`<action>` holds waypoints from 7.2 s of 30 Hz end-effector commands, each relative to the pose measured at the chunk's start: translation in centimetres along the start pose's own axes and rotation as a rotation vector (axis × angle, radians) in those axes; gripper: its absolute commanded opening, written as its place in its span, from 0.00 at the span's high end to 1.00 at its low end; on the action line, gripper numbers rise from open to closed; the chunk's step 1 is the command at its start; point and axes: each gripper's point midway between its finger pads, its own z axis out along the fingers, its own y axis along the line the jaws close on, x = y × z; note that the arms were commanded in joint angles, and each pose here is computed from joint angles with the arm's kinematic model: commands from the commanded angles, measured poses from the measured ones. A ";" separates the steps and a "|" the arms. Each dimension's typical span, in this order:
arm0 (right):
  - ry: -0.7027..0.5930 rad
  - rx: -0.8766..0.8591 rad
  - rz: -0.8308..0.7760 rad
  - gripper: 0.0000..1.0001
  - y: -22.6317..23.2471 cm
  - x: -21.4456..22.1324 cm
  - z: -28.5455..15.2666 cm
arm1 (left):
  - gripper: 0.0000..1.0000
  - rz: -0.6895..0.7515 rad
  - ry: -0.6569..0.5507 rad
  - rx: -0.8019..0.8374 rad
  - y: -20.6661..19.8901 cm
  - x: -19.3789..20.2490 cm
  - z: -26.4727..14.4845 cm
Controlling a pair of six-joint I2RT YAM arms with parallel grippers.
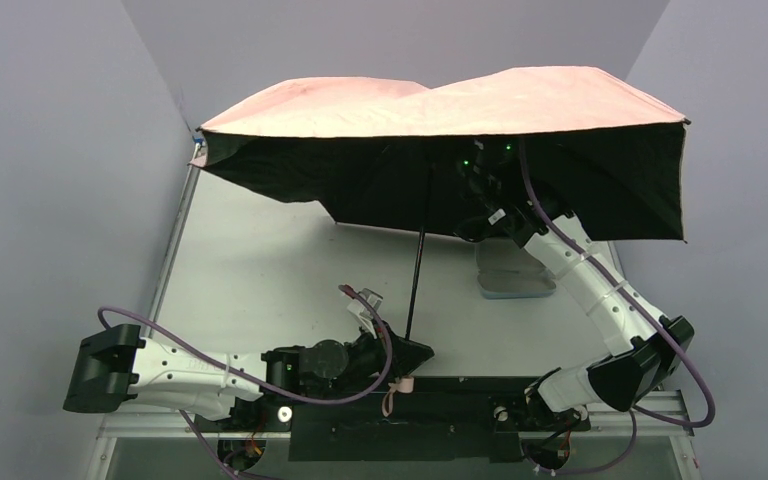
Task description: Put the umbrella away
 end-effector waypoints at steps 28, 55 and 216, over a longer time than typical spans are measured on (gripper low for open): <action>0.272 -0.321 -0.030 1.00 4.6 11.8 -11.4 | 1.00 0.173 -0.280 0.014 -3.6 -14.4 2.3; 0.530 -0.214 -0.059 1.00 -1.6 26.2 -9.6 | 1.00 0.198 -0.357 0.059 -3.0 -19.1 0.6; 0.637 -0.217 -0.044 0.55 -6.9 23.1 16.2 | 1.00 0.272 -0.320 -0.721 25.2 -5.2 -9.9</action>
